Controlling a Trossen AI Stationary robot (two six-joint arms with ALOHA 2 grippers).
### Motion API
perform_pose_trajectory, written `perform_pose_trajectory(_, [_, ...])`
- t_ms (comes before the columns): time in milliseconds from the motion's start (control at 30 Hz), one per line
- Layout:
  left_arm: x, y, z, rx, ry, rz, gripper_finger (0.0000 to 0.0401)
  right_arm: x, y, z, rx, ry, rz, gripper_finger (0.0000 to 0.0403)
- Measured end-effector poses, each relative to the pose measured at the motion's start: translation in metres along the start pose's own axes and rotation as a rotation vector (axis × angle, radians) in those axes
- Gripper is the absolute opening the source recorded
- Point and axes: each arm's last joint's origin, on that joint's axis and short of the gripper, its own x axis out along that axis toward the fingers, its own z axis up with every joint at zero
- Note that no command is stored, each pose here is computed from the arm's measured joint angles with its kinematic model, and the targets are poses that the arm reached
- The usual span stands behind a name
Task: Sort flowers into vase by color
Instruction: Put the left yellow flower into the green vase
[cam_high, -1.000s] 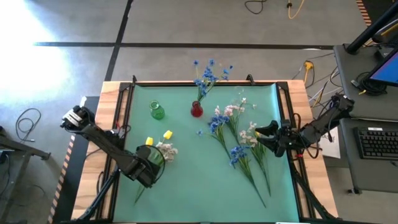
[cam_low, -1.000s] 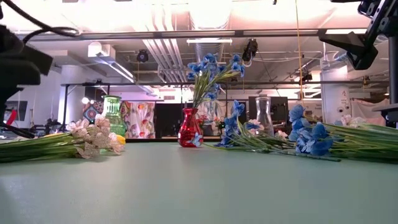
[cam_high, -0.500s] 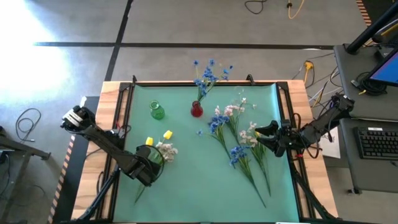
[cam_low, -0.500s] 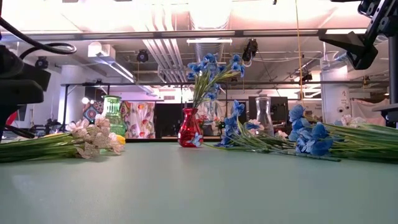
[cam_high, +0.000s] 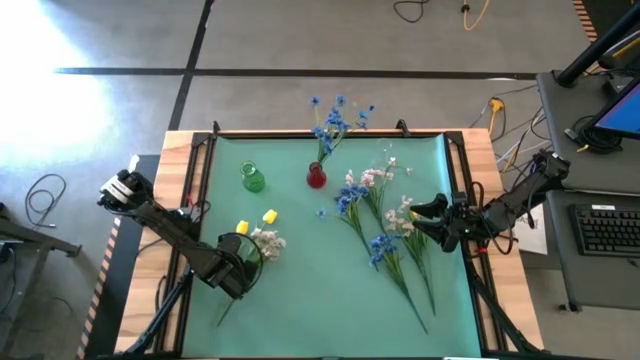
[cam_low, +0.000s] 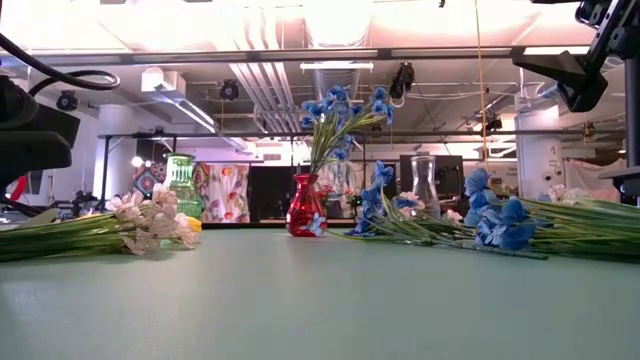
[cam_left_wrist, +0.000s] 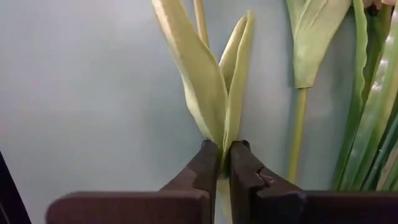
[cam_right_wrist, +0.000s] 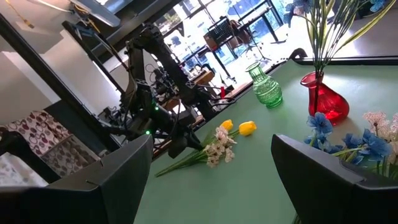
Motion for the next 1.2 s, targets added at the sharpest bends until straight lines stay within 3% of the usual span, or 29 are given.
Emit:
perform_pose_trajectory(233, [-0.016,-0.005,0.002,0.027,-0.028,0.013,0.0001,0.0,0.0,0.0,-0.001,0.001,0.0,0.032])
perform_pose_trajectory(433, [-0.049,-0.007,0.009,0.064,-0.097,0.089,0.0,0.0,0.0,0.0,-0.004,0.003,0.0,0.032])
perform_pose_trajectory(533, [-0.068,-0.008,0.014,0.091,-0.178,0.076,0.0,0.0,0.0,0.0,-0.01,0.003,0.0,0.032])
perform_pose_trajectory(667, [-0.1,-0.017,0.023,0.173,-0.338,-0.102,0.0,0.0,0.0,0.0,-0.01,0.003,0.0,0.032])
perform_pose_trajectory(867, [-0.16,-0.028,0.038,0.38,-0.718,-0.418,0.0,0.0,0.0,0.0,-0.011,0.003,0.0,0.032])
perform_pose_trajectory(1033, [-0.202,-0.027,0.052,0.497,-0.987,-0.524,0.0,0.0,0.0,0.0,-0.011,0.003,0.0,0.032])
perform_pose_trajectory(1200, [-0.232,-0.03,0.073,0.626,-1.136,-0.616,0.0,0.0,0.0,0.0,-0.011,0.002,-0.001,0.032])
